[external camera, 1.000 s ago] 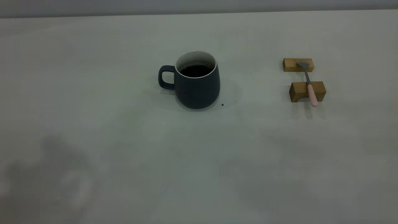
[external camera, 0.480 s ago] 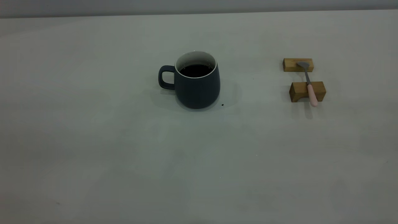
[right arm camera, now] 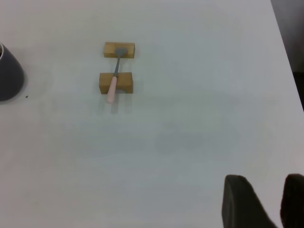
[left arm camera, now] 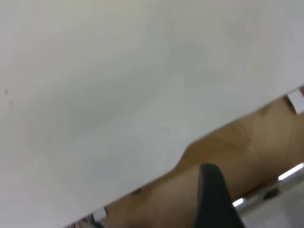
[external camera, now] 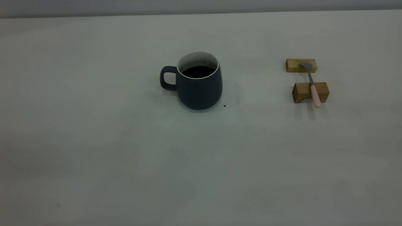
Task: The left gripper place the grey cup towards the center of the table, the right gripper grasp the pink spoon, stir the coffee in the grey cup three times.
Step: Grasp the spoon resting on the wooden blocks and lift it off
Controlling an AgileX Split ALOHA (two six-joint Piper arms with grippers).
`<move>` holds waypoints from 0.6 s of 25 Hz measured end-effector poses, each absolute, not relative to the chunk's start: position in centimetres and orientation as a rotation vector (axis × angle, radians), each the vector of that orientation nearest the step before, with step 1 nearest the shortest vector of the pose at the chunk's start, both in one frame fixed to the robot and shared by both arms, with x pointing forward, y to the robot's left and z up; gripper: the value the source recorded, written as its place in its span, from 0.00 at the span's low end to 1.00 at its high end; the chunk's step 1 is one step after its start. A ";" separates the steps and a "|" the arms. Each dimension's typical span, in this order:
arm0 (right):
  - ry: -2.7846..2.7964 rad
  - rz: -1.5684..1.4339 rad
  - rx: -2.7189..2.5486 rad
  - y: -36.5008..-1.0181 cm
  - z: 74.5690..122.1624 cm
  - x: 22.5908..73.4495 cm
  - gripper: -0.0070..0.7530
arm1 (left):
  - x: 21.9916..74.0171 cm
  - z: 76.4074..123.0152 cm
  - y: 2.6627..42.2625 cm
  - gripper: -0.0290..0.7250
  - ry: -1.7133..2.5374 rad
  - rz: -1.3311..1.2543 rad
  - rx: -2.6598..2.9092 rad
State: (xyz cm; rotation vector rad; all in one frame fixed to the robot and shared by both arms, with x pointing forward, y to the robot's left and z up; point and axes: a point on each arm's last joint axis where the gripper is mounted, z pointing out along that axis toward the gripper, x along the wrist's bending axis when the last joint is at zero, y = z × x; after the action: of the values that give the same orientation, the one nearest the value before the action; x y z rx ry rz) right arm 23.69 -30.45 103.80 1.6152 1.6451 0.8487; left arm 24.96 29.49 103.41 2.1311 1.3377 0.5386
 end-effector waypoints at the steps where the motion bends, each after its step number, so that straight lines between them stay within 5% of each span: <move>1: 1.645 0.849 1.615 -30.5 103.8 23.7 0.33 | 24.7 103.4 29.6 0.73 1.330 0.554 2.112; 15: 1.647 0.853 1.616 -30.4 103.8 23.7 0.33 | 22.2 103.3 30.0 0.73 1.552 0.804 1.806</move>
State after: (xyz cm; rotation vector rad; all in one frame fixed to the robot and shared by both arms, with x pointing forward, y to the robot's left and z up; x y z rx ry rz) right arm 23.69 -30.42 103.80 1.6164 1.6467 0.8530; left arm 22.24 29.96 103.30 1.8060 1.5522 0.8035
